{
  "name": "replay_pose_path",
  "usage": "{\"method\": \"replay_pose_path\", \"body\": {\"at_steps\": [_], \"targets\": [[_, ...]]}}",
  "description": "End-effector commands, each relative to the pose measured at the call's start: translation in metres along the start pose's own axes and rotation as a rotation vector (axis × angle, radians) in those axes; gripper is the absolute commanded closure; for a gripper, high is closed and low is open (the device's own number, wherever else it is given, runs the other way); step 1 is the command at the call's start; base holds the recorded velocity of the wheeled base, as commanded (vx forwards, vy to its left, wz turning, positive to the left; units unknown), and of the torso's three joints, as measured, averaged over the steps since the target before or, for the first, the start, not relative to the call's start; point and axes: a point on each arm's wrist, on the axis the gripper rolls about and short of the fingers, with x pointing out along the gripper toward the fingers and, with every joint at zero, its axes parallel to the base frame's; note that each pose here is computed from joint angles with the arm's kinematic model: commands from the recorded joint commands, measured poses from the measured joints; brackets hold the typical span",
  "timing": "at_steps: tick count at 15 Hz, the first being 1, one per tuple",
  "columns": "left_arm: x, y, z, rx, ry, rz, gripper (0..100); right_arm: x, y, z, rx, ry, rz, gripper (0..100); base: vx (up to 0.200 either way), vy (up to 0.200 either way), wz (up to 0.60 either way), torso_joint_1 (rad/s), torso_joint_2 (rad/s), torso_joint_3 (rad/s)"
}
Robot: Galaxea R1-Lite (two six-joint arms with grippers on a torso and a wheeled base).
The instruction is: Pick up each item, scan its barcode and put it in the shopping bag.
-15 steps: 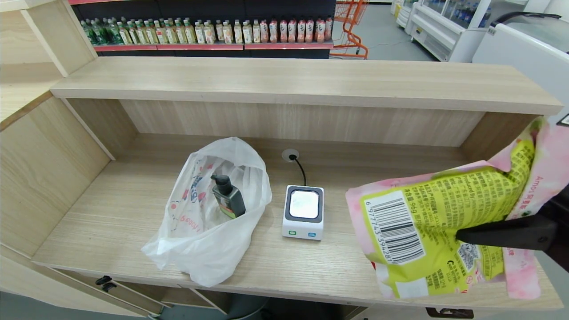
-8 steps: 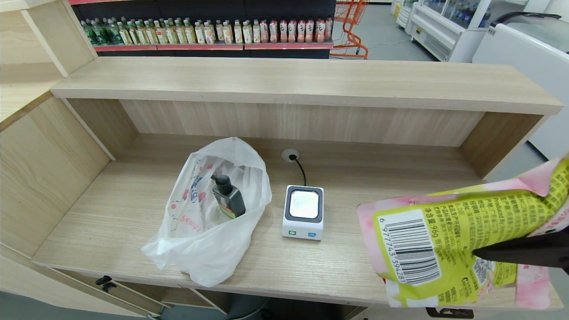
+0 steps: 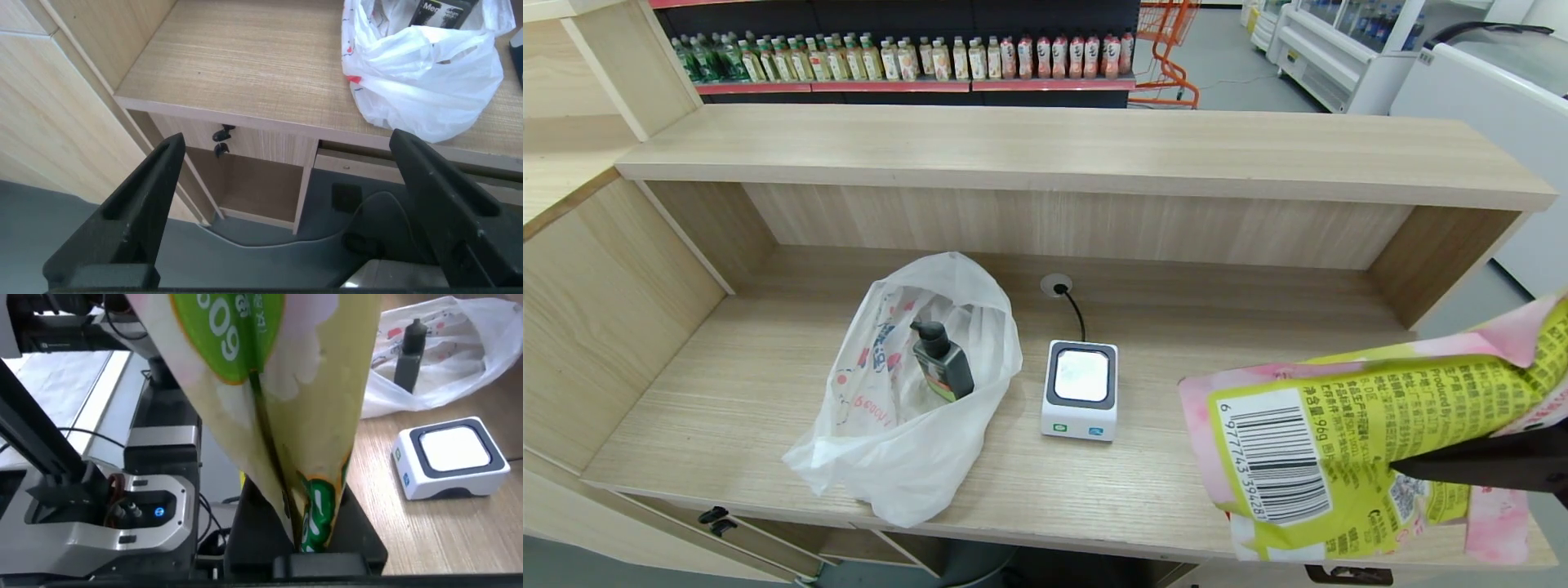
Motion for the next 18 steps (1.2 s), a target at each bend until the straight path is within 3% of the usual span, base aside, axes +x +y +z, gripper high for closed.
{"method": "replay_pose_path", "body": {"at_steps": [1, 3, 5, 6, 8, 11, 14, 18], "targets": [[0.0, 0.0, 0.0, 0.0, 0.0, 0.001, 0, 0.001, -0.001, -0.001, 0.002, 0.003, -0.001, 100, 0.0, 0.0, 0.0, 0.0, 0.0, 0.0], [0.0, 0.0, 0.0, 0.0, 0.0, 0.0, 0, 0.0, -0.003, -0.001, -0.019, 0.018, -0.023, 100, 0.0, 0.0, 0.0, 0.0, 0.0, 0.0], [0.0, 0.0, 0.0, 0.0, 0.0, 0.0, 0, -0.006, -0.017, -0.007, -0.192, 0.109, -0.158, 100, 0.0, 0.0, 0.0, 0.0, 0.0, 0.0], [0.0, 0.0, 0.0, 0.0, 0.0, 0.0, 0, -0.01, -0.025, -0.011, -0.298, 0.178, -0.228, 100, 0.0, 0.0, 0.0, 0.0, 0.0, 0.0], [0.0, 0.0, 0.0, 0.0, 0.0, 0.001, 0, -0.016, -0.036, -0.013, -0.537, 0.41, -0.382, 100, 0.0, 0.0, 0.0, 0.0, 0.0, 0.0], [0.0, 0.0, 0.0, 0.0, 0.0, 0.001, 0, -0.023, -0.039, -0.012, -0.724, 0.616, -0.466, 100, 0.0, 0.0, 0.0, 0.0, 0.0, 0.0], [0.0, 0.0, 0.0, 0.0, 0.0, 0.001, 0, -0.028, -0.041, -0.008, -0.955, 0.786, -0.452, 100, 0.0, 0.0, 0.0, 0.0, 0.0, 0.0], [0.0, 0.0, 0.0, 0.0, 0.0, 0.001, 0, -0.029, -0.039, -0.007, -1.115, 0.85, -0.395, 100, 0.0, 0.0, 0.0, 0.0, 0.0, 0.0]]}}
